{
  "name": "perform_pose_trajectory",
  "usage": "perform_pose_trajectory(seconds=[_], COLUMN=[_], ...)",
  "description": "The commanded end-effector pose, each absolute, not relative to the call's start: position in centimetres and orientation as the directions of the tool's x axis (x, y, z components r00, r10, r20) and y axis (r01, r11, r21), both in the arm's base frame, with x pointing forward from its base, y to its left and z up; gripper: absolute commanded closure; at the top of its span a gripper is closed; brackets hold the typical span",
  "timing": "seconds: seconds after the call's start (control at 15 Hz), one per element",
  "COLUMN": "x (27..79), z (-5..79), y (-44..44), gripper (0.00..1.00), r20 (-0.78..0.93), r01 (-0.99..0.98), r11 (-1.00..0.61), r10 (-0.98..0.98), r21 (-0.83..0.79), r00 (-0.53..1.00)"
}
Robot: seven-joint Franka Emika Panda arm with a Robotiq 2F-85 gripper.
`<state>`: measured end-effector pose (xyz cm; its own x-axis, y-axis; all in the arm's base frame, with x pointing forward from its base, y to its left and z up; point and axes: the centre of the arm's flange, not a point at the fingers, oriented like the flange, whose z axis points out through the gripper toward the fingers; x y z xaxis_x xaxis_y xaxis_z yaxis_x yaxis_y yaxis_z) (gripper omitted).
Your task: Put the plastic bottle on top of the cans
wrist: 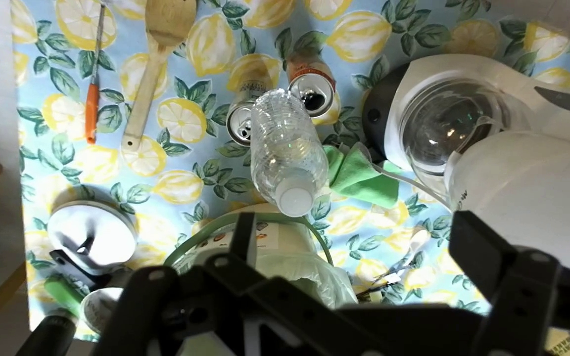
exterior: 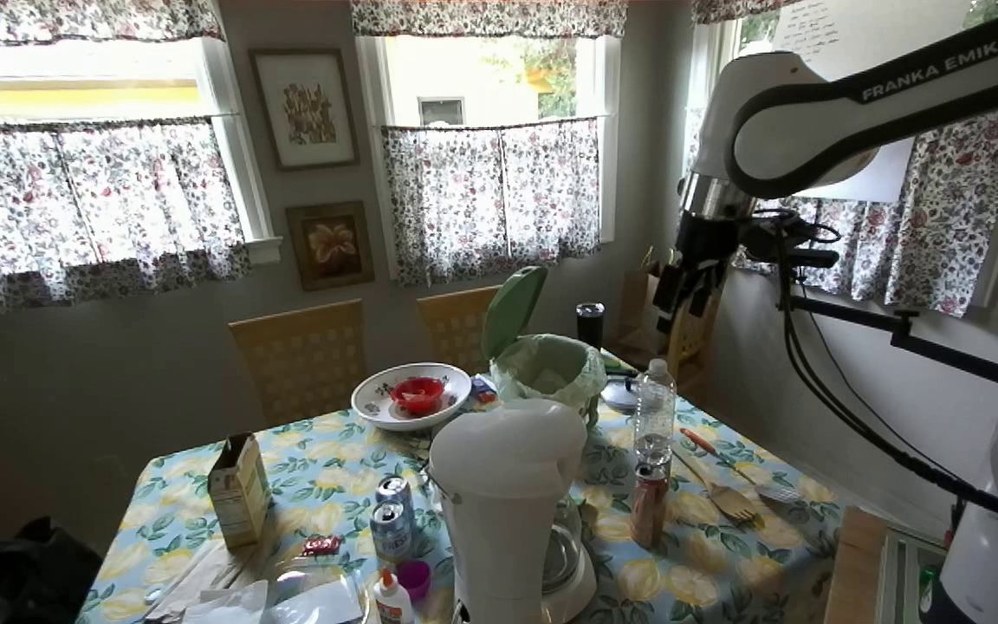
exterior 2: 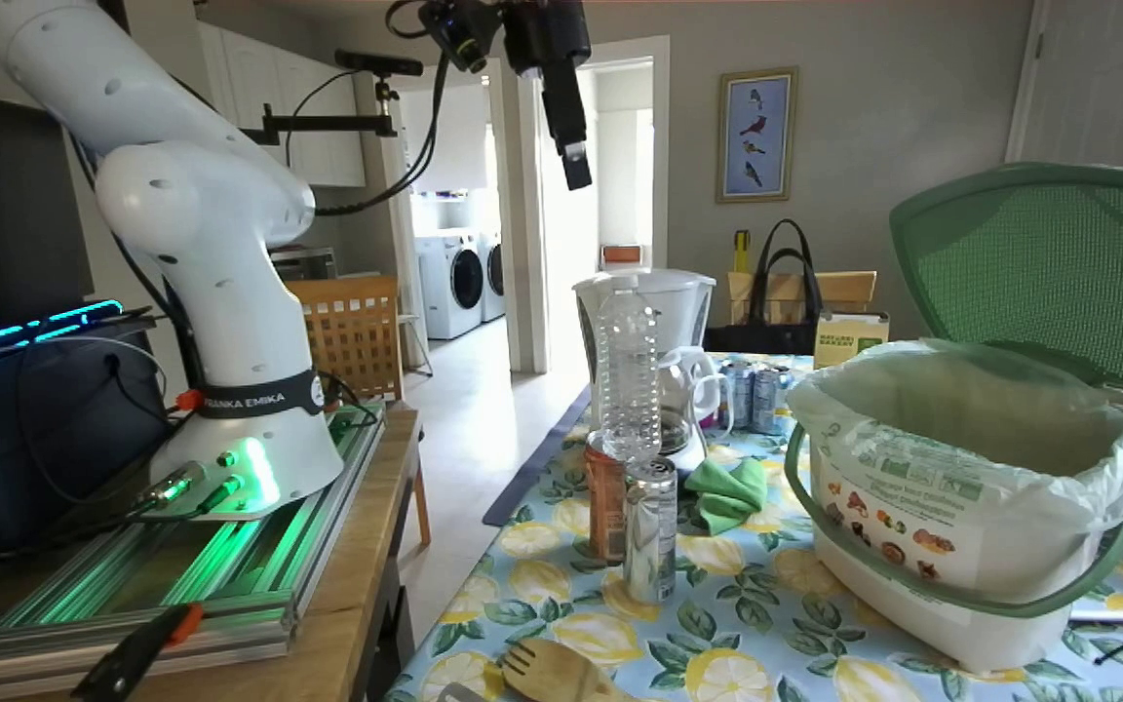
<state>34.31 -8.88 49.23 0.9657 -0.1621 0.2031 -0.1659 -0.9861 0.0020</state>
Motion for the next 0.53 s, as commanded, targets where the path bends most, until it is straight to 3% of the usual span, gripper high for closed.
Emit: perform_pose_trajectory(seconds=[0.0,0.47], x=[34.22,34.15], z=[49.40,49.53], y=[-8.85,-8.83], gripper=[0.00,0.00], r20=[0.207,0.210], r01=[-0.166,-0.165], r11=[-0.986,-0.986], r10=[-0.162,-0.161], r21=[0.002,0.002], r00=[0.965,0.964])
